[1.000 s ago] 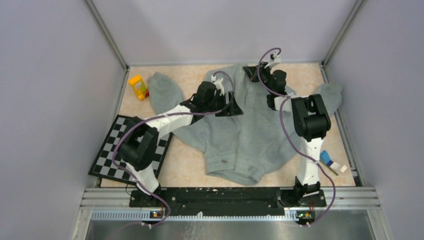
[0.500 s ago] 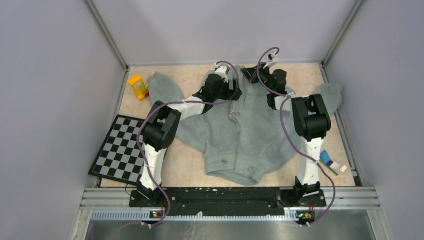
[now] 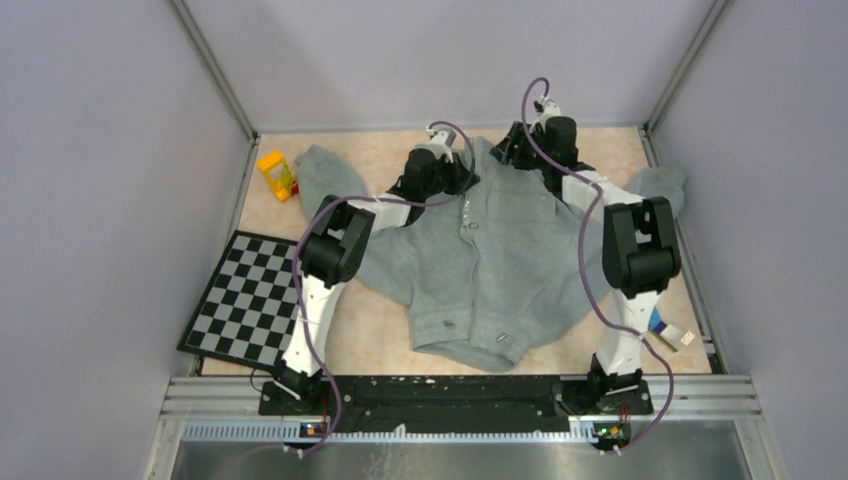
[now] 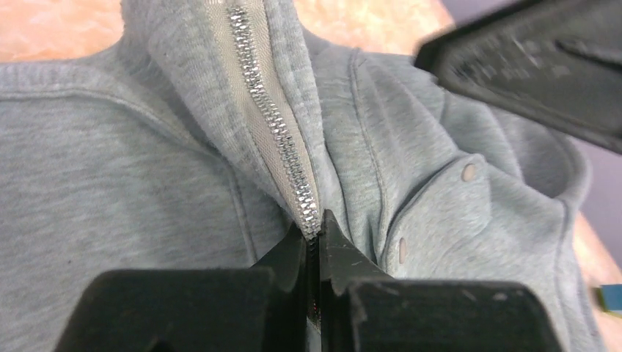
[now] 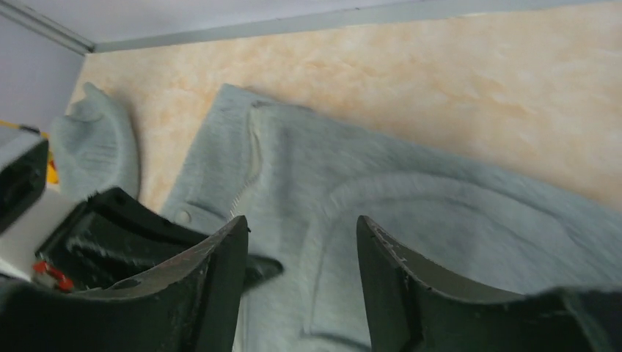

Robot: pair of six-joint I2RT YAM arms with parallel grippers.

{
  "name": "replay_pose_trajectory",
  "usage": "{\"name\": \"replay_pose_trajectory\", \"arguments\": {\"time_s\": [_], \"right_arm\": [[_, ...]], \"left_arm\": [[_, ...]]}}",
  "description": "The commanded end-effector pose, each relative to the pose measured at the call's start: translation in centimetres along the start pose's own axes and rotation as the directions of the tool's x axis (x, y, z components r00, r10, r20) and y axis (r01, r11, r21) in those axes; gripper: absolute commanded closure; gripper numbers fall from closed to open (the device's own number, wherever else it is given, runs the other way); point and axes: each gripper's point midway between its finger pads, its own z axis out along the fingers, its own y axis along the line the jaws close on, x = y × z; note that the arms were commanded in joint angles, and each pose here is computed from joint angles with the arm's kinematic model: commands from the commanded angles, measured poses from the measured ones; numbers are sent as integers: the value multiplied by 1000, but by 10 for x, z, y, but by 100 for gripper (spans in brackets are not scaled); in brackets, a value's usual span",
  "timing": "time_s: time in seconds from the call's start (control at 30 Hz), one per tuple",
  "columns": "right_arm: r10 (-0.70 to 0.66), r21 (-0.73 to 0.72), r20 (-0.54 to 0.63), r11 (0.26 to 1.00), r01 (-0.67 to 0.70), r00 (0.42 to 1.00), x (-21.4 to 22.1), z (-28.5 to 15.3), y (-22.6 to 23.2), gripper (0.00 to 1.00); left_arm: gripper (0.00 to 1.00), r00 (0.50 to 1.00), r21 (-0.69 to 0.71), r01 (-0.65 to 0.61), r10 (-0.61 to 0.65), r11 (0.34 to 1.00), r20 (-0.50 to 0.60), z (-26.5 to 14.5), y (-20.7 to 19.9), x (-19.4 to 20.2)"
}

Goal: Zip up the jacket

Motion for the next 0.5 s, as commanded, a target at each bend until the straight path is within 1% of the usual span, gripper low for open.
{"name": "replay_pose_trajectory", "arguments": {"time_s": [0.0,0.03,0.07,0.1,0.13,0.17,0.23,0.4,0.47], "right_arm": [[-67,172,-36,983,72,997,-15,-74,-12,43],[-53,138,-53,989,60,997,-4,-81,-5,42],[-31,89,-74,995,38,997,9,-88,4,38],[-13,17,-56,1000,14,998,12,-93,20,38],[51,-27,-79,998,-54,996,32,-98,26,37],[95,-83,-92,991,-102,991,41,-101,35,39],[152,-180,-123,968,-173,981,58,-105,52,44],[196,-230,-213,942,-244,957,96,-99,61,56],[220,-261,-215,926,-274,951,101,-100,66,57]], "left_arm": [[100,991,147,8,-27,989,130,-3,-36,-47],[100,991,152,17,-37,988,130,-4,-37,-48],[100,991,162,23,-44,987,129,-4,-39,-48],[100,990,167,35,-56,985,128,-4,-39,-48],[100,990,172,44,-67,984,128,-4,-40,-48],[100,989,180,51,-75,982,125,-4,-42,-47],[100,989,198,65,-90,978,120,-4,-44,-43],[100,989,219,77,-102,973,104,-2,-47,-37],[100,990,213,70,-94,975,106,-2,-47,-36]]}}
